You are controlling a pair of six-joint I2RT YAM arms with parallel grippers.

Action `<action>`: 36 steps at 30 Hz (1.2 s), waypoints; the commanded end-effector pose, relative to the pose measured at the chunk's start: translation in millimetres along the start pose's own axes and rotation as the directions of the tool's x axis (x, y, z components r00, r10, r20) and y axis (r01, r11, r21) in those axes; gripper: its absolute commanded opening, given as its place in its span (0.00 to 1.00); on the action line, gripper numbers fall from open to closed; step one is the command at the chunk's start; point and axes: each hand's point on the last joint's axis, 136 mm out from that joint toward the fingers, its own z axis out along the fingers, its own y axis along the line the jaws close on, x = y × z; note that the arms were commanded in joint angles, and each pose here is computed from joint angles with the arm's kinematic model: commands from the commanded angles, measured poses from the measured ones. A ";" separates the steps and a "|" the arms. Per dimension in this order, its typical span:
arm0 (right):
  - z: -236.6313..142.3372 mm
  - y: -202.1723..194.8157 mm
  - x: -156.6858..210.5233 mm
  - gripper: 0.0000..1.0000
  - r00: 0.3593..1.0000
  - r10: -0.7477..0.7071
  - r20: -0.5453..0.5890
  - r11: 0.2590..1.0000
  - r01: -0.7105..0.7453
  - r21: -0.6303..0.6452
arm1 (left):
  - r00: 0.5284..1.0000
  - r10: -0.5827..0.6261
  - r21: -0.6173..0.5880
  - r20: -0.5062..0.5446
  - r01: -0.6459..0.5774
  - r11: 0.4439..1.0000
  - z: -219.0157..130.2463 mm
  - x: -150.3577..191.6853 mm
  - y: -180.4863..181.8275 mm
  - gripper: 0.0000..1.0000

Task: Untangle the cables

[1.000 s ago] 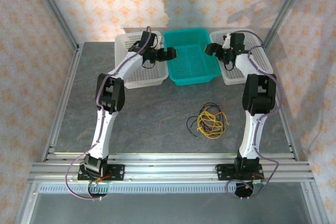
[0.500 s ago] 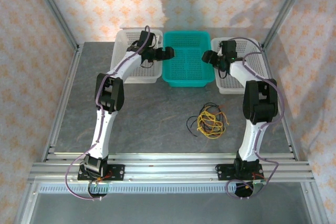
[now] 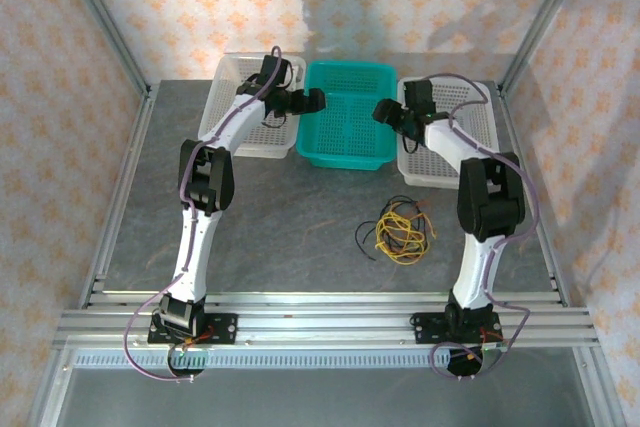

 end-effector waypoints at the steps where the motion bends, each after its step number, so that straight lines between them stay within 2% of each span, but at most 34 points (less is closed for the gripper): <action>1: 14.2 16.2 -18.6 0.82 0.999 -0.032 0.037 0.999 0.032 -0.020 | 0.999 0.006 0.015 0.040 -0.007 1.000 -6.1 -15.6 -3.0 0.99; 8: 41.1 17.3 -34.6 0.82 0.998 -0.059 0.034 0.998 0.059 0.014 | 0.999 -0.004 0.010 0.033 0.004 1.000 -5.0 -14.8 1.9 0.99; 15: 31.6 21.9 -51.7 0.90 0.995 -0.074 0.070 0.997 0.072 0.027 | 0.999 -0.010 0.007 0.040 0.010 1.000 -11.7 -18.4 0.9 0.99; 19: 7.4 23.9 -75.9 1.00 0.986 -0.096 0.133 0.994 0.088 0.066 | 0.996 -0.018 -0.034 0.087 0.021 0.999 -28.6 -31.9 -0.5 0.99; 25: -54.9 31.4 -98.9 1.00 0.958 -0.147 0.246 0.988 0.129 0.090 | 0.987 -0.022 -0.082 0.159 0.036 0.996 -66.1 -44.9 -7.4 0.99; 28: -80.8 25.4 -84.4 1.00 0.957 -0.141 0.253 0.989 0.124 0.085 | 0.988 -0.030 -0.102 0.152 0.045 0.994 -78.4 -32.5 -7.8 0.99; 32: -107.4 10.7 -43.7 1.00 0.967 -0.124 0.223 0.991 0.110 0.077 | 0.992 -0.024 -0.106 0.126 0.037 0.994 -93.3 -0.4 -14.2 0.99; 36: -132.4 5.9 1.4 1.00 0.966 -0.174 0.190 0.983 0.160 0.086 | 0.981 0.050 -0.113 0.190 -0.029 0.993 -127.1 25.2 -41.2 0.99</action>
